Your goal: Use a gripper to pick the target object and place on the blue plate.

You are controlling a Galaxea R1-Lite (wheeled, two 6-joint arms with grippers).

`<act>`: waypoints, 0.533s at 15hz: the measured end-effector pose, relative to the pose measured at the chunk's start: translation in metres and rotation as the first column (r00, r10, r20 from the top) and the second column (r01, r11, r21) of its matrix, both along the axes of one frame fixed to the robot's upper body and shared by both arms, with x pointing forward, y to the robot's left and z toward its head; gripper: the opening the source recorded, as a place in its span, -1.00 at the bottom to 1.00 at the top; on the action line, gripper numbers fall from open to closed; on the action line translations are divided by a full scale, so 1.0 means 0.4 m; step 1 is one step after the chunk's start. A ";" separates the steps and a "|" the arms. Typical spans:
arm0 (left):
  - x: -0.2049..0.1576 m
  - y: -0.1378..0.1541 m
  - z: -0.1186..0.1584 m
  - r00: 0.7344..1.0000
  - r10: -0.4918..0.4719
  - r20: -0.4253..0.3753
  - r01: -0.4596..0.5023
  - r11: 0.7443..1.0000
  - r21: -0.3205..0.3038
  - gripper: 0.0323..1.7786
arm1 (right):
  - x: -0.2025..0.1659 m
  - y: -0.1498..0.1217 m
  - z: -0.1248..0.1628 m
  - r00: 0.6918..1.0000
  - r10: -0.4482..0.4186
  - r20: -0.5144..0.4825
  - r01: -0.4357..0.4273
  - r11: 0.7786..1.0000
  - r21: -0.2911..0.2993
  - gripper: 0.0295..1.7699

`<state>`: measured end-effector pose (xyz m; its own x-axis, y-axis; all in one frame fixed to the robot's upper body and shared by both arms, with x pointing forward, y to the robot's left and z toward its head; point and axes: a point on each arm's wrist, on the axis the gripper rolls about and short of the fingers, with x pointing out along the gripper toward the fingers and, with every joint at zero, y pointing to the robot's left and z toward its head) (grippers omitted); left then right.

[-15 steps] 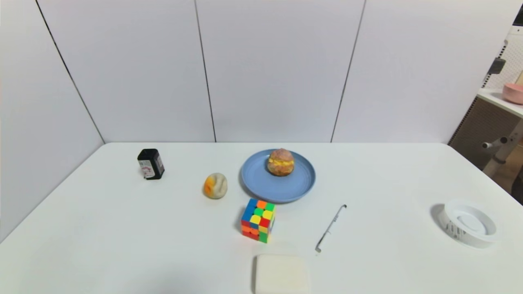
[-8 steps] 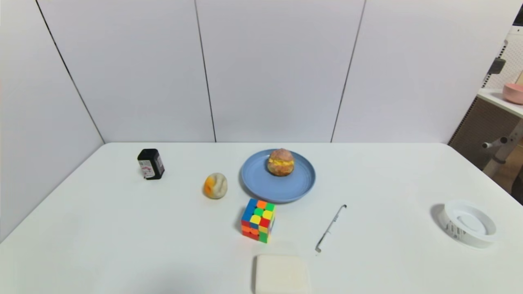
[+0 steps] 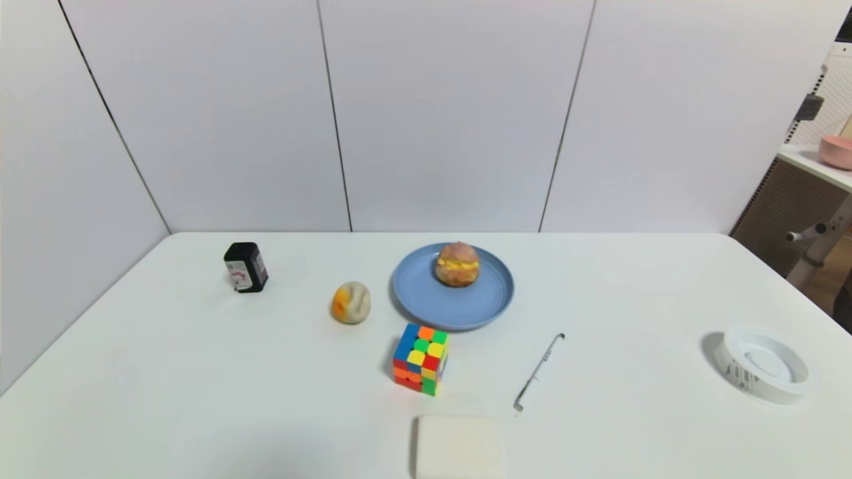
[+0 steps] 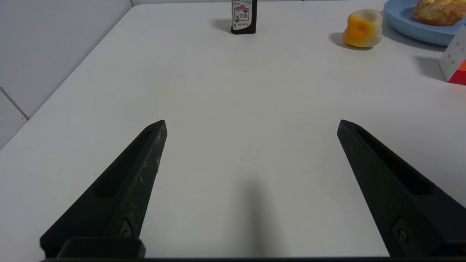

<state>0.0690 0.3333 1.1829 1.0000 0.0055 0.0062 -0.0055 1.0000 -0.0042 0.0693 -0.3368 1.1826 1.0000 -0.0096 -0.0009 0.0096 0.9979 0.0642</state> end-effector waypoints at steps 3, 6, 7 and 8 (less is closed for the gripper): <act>0.000 0.000 0.000 1.000 0.000 0.000 0.000 1.000 0.000 0.90 | 0.000 0.000 0.000 1.000 0.000 0.001 0.000 1.000 -0.004 0.92; 0.000 0.000 0.000 1.000 0.000 0.000 0.000 1.000 0.000 0.90 | 0.000 0.000 0.001 1.000 0.003 0.002 -0.003 1.000 -0.020 0.92; 0.000 0.000 0.000 1.000 0.000 0.000 0.000 1.000 0.000 0.90 | 0.000 0.000 0.001 1.000 0.004 0.002 -0.004 1.000 -0.028 0.92; 0.000 0.000 0.000 1.000 0.000 0.000 0.000 1.000 0.000 0.90 | 0.000 0.000 0.000 1.000 0.003 0.002 -0.003 1.000 -0.030 0.92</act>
<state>0.0690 0.3333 1.1829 1.0000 0.0055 0.0062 -0.0055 1.0000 -0.0042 0.0693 -0.3368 1.1828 1.0000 -0.0064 0.0011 0.0063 0.9994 0.0340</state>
